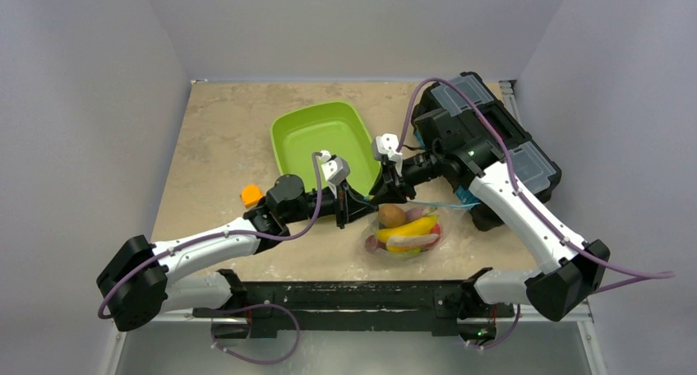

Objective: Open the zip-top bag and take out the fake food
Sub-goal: Unzip the zipper food storage bag at the center of the board.

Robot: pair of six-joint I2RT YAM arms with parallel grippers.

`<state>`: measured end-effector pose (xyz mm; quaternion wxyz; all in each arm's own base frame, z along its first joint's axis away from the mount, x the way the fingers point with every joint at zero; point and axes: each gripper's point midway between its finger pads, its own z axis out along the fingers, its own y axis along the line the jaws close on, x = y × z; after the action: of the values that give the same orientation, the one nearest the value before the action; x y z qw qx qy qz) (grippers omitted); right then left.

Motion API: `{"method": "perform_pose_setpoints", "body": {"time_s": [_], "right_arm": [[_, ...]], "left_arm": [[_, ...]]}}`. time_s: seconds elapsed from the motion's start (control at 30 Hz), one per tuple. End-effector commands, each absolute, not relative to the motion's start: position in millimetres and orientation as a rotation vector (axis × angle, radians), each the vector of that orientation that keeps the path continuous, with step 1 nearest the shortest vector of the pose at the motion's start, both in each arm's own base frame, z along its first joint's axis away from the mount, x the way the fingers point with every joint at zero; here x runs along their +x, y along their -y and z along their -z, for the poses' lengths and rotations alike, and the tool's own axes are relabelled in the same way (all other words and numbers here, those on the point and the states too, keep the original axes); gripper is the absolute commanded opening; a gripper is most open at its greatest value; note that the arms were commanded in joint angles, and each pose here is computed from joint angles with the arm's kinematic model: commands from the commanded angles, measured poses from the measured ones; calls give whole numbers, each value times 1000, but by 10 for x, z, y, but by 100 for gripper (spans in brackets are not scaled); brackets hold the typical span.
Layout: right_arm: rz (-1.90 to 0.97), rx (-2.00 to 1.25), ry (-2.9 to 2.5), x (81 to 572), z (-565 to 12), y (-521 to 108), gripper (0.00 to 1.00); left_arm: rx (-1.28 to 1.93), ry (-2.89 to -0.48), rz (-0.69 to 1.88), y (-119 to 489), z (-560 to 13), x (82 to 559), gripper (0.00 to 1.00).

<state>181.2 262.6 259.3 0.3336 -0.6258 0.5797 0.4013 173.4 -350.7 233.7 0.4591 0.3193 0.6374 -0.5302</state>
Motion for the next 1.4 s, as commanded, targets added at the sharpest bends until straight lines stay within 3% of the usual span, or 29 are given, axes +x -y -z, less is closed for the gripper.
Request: {"method": "perform_pose_setpoints", "body": {"time_s": [0.0, 0.3, 0.93, 1.17, 1.37], "right_arm": [[-1019, -1628, -1467, 1797, -2704, -2623, 20], [-997, -1631, -1476, 1776, -2695, -2577, 1], [-1004, -1573, -1531, 1764, -2598, -2432, 0], [-1022, -1570, -1527, 1750, -2611, -2444, 0], [-1032, -1577, -1513, 1731, -2625, -2448, 0]], "left_arm": [[758, -1472, 1331, 3524, -2674, 1755, 0], [738, -1462, 1316, 3441, -2663, 1731, 0], [744, -1448, 1275, 3310, -2647, 1683, 0], [840, -1413, 1287, 3345, -2770, 1589, 37], [870, -1404, 1257, 3354, -2808, 1609, 39]]}}
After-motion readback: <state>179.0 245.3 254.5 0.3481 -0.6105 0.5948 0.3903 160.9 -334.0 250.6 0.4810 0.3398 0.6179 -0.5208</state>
